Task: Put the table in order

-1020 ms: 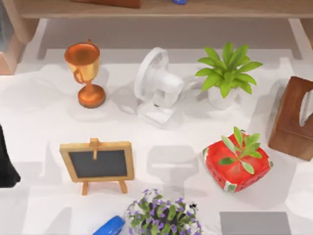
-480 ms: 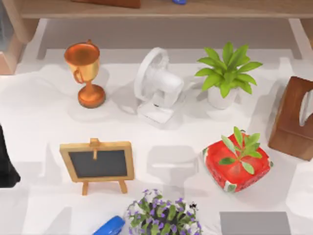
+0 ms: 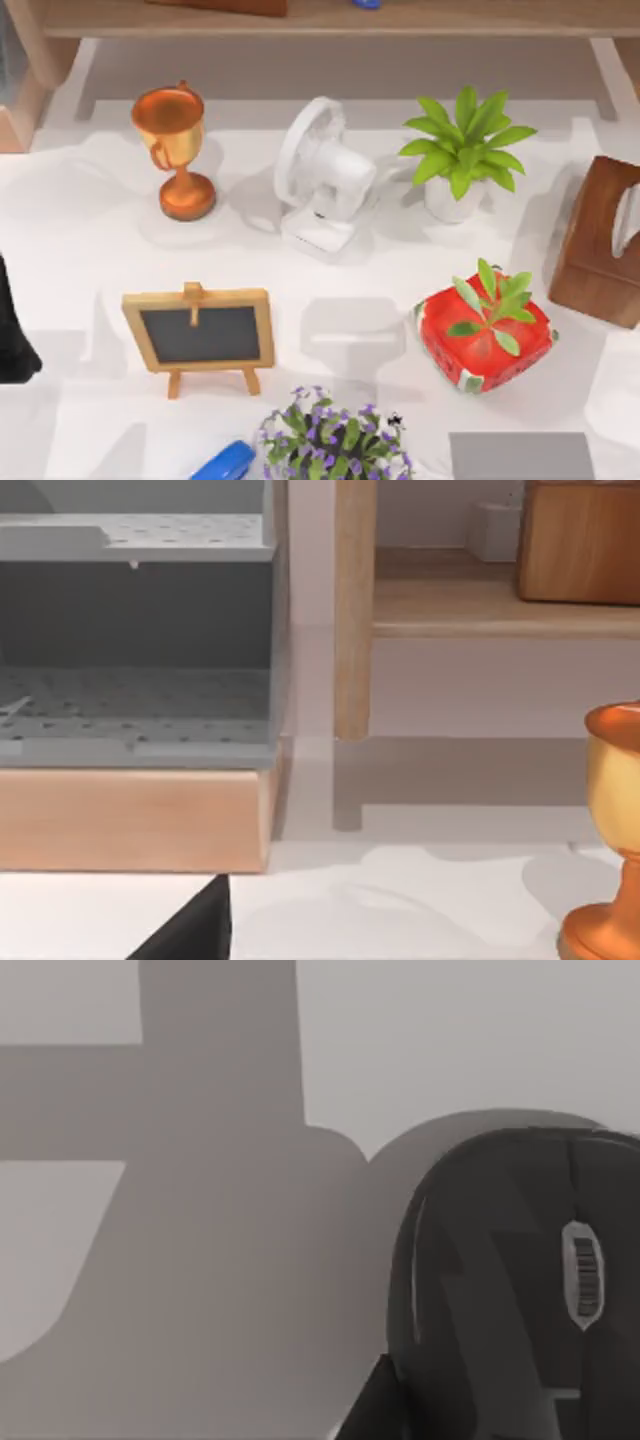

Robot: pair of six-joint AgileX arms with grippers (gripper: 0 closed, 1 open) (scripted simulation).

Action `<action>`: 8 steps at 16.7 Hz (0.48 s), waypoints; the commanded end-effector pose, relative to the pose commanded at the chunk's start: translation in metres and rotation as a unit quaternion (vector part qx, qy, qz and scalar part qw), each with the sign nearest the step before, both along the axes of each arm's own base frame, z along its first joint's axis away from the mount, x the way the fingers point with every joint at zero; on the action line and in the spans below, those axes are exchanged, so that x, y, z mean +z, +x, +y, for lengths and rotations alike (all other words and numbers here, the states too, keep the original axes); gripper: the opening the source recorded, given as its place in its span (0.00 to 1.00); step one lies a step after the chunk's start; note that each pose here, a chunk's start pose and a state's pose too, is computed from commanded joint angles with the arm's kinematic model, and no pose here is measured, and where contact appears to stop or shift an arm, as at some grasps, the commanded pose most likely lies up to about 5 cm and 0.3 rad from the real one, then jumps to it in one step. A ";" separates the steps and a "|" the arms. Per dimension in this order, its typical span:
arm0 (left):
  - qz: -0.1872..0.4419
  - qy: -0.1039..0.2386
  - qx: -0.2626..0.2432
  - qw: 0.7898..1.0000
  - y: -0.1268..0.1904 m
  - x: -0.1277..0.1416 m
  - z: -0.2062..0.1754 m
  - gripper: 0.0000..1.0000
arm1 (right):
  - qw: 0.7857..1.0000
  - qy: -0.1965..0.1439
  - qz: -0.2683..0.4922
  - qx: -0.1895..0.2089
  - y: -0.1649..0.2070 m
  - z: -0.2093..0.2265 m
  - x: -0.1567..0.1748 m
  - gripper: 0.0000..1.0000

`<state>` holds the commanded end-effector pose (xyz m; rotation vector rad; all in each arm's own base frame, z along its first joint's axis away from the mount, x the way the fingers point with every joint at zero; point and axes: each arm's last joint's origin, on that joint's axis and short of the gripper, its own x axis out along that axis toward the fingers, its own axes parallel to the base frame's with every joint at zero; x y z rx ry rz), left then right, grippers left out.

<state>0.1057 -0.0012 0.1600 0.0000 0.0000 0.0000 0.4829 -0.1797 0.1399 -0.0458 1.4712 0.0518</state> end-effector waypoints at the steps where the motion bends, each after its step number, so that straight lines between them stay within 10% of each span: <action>1: 0.000 0.000 0.000 1.000 0.000 0.000 0.000 1.00 | 1.000 0.000 0.000 0.000 0.000 0.000 0.000 0.00; 8: 0.000 0.000 0.000 1.000 0.000 0.000 0.000 1.00 | 1.000 0.000 0.000 -0.002 -0.001 -0.002 0.000 0.00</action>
